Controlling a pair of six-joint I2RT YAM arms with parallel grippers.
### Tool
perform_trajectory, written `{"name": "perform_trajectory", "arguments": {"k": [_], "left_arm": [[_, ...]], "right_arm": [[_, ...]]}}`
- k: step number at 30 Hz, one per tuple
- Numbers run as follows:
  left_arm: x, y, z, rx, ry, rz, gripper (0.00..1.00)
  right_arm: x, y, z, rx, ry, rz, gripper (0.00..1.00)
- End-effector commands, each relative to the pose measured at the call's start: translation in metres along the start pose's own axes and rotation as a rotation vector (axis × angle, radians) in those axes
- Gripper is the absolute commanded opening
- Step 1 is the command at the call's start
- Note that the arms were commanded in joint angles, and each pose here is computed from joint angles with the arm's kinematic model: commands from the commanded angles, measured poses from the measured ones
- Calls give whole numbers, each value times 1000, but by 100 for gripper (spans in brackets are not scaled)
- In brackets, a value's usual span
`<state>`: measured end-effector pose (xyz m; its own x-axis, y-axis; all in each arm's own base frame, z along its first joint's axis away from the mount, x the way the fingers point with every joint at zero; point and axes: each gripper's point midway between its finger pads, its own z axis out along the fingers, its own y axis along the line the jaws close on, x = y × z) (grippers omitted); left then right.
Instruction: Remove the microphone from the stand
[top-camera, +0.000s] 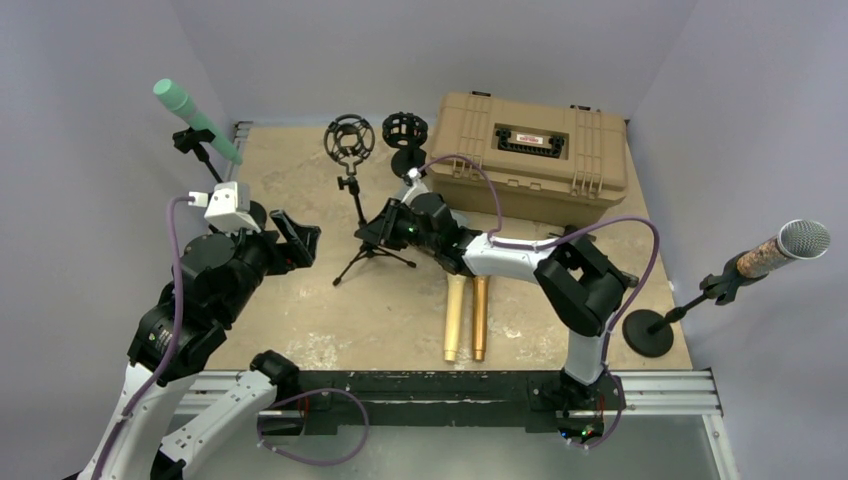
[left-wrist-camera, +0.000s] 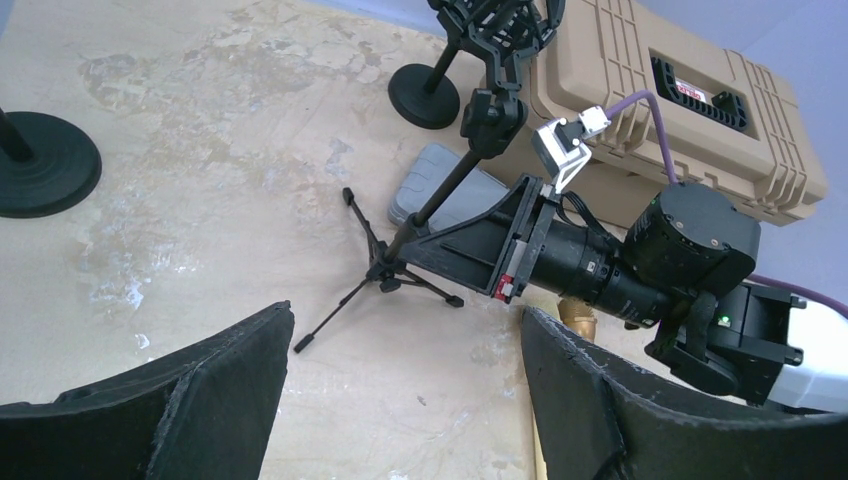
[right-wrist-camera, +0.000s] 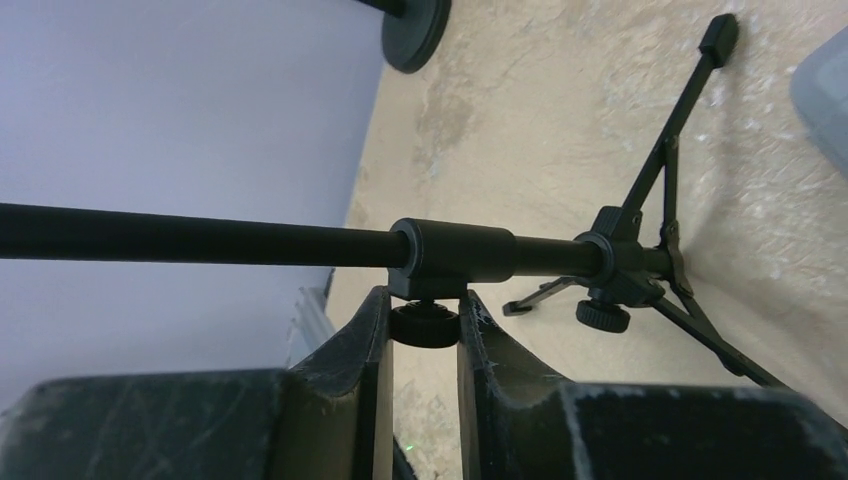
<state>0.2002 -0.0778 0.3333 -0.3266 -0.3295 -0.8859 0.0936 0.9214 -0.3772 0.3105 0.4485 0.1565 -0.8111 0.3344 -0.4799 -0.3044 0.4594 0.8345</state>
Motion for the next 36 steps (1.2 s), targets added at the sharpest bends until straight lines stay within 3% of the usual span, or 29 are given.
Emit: {"name": "perform_trajectory", "arguments": {"k": [1, 14, 19, 25, 30, 34, 36], "left_arm": [[-5, -2, 2, 5, -22, -10, 81], [-8, -2, 1, 5, -33, -16, 81], [-7, -4, 2, 8, -26, -18, 81], [-7, -7, 6, 13, -18, -20, 81], [-6, -8, 8, 14, -12, -21, 81], [-7, -9, 8, 18, -10, -21, 81], [-7, -11, 10, 25, -6, -19, 81]], "right_arm": [[-5, -17, 9, 180, -27, -121, 0], [-14, -44, -2, 629, -41, -584, 0], [-26, -28, -4, 634, -57, -689, 0], [-21, 9, 2, 467, -28, -708, 0], [-13, 39, -1, 271, -3, -593, 32], [-12, 52, -11, 156, 16, -511, 49], [-18, 55, -16, 118, 7, -476, 53]]}}
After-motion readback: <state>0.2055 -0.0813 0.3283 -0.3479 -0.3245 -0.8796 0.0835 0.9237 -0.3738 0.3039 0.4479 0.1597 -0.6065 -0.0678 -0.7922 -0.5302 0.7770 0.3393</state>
